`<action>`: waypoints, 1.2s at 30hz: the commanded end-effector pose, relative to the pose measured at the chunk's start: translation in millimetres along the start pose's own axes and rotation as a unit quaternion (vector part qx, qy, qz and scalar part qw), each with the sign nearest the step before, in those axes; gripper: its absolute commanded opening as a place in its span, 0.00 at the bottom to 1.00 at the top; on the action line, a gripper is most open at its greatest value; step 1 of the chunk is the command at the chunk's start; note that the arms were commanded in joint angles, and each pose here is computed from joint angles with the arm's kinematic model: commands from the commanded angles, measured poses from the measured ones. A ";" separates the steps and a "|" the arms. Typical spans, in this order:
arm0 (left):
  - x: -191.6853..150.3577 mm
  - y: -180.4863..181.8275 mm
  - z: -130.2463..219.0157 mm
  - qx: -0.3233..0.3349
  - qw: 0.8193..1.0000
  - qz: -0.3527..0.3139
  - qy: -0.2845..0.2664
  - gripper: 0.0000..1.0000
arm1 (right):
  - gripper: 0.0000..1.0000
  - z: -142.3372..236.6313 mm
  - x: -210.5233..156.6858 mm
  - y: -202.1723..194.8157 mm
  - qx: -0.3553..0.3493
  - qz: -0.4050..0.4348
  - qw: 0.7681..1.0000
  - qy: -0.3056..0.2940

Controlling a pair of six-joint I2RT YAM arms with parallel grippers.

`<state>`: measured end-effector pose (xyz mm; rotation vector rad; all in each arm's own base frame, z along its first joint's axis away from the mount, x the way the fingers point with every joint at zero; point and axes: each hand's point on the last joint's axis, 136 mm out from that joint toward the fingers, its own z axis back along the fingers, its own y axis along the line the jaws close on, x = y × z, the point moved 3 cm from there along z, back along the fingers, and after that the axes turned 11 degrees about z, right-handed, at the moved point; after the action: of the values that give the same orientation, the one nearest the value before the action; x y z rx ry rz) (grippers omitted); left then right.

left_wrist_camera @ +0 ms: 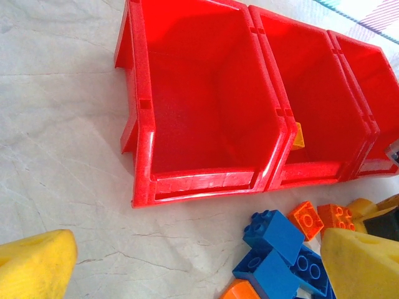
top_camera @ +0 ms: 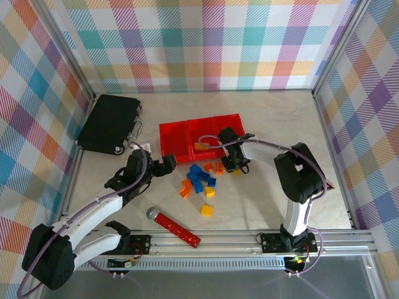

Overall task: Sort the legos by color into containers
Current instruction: Pick up the lego from the center of the table, then place the lego in the container.

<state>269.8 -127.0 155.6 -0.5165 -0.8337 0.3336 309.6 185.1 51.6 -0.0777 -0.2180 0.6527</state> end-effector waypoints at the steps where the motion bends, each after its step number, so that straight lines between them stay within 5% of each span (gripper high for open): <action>1: -0.8 -1.3 3.3 -0.007 1.000 -0.005 -0.007 1.00 | 0.23 36.5 -0.5 -8.4 -0.017 -0.021 1.000 -0.011; 8: -0.3 -2.3 3.4 -0.012 1.000 -0.004 -0.011 1.00 | 0.22 124.9 39.8 -14.5 0.010 -0.066 0.990 -0.128; 14: -1.4 -2.0 3.4 -0.014 1.000 -0.001 -0.010 1.00 | 0.20 150.4 81.7 -19.9 0.014 -0.081 0.983 -0.166; 36: -10.4 12.6 12.6 -0.001 1.000 0.011 -0.010 1.00 | 0.20 91.1 168.8 38.3 0.126 -0.080 0.976 -0.160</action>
<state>255.5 -118.2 150.0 -0.5248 -0.8489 0.3461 394.6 303.2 167.3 0.2430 -0.4507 0.5280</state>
